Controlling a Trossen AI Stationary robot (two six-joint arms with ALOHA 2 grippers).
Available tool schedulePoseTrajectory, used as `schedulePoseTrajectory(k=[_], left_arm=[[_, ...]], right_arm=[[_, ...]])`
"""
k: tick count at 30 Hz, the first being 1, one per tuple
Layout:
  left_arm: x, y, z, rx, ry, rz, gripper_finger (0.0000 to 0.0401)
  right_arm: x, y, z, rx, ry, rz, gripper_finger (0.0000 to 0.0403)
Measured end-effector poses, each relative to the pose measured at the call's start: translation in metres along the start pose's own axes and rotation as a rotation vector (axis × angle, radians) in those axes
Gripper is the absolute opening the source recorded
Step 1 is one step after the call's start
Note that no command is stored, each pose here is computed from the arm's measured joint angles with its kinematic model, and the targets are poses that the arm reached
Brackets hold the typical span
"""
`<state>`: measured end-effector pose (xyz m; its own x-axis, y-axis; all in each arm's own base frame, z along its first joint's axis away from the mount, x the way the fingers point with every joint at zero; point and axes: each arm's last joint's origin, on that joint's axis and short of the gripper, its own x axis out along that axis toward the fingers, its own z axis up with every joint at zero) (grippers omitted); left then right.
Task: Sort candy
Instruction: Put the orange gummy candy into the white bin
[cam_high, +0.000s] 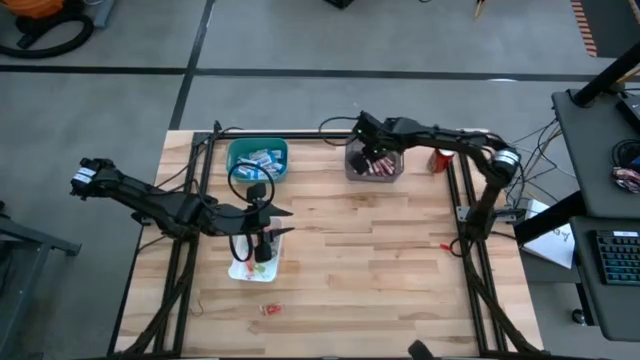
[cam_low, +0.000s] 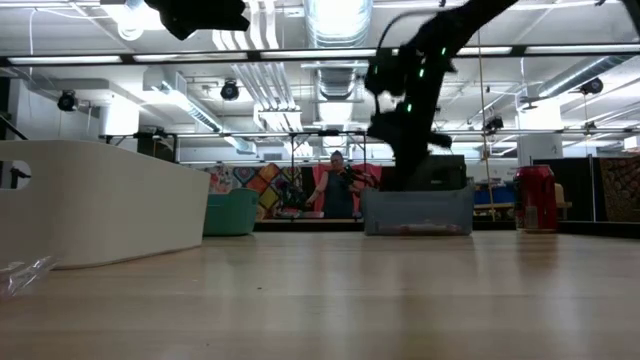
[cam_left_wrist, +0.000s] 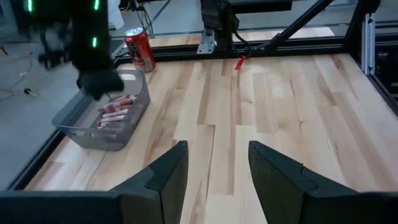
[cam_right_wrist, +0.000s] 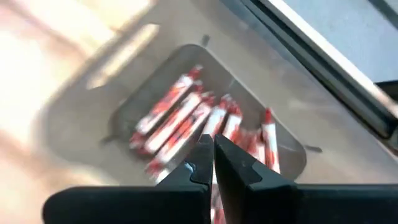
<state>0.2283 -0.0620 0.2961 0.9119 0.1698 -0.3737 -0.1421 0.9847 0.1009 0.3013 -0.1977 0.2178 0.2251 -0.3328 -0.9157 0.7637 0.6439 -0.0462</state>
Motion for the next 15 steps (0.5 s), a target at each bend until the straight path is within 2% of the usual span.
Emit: schedulePoseTrajectory(k=[4, 8, 15], left_arm=[[-0.001, -0.002, 0.001, -0.051, 0.001, -0.009, 0.0152], [-0.006, -0.012, -0.001, -0.068, 0.015, -0.05, 0.0152], [-0.01, -0.033, -0.006, -0.132, 0.034, -0.127, 0.0152]], right_arm=[[-0.051, 0.015, -0.011, -0.074, -0.066, 0.051, 0.0009], [-0.097, 0.037, -0.039, -0.169, -0.138, 0.129, 0.0009], [-0.144, 0.074, -0.099, -0.279, -0.189, 0.291, 0.0009]])
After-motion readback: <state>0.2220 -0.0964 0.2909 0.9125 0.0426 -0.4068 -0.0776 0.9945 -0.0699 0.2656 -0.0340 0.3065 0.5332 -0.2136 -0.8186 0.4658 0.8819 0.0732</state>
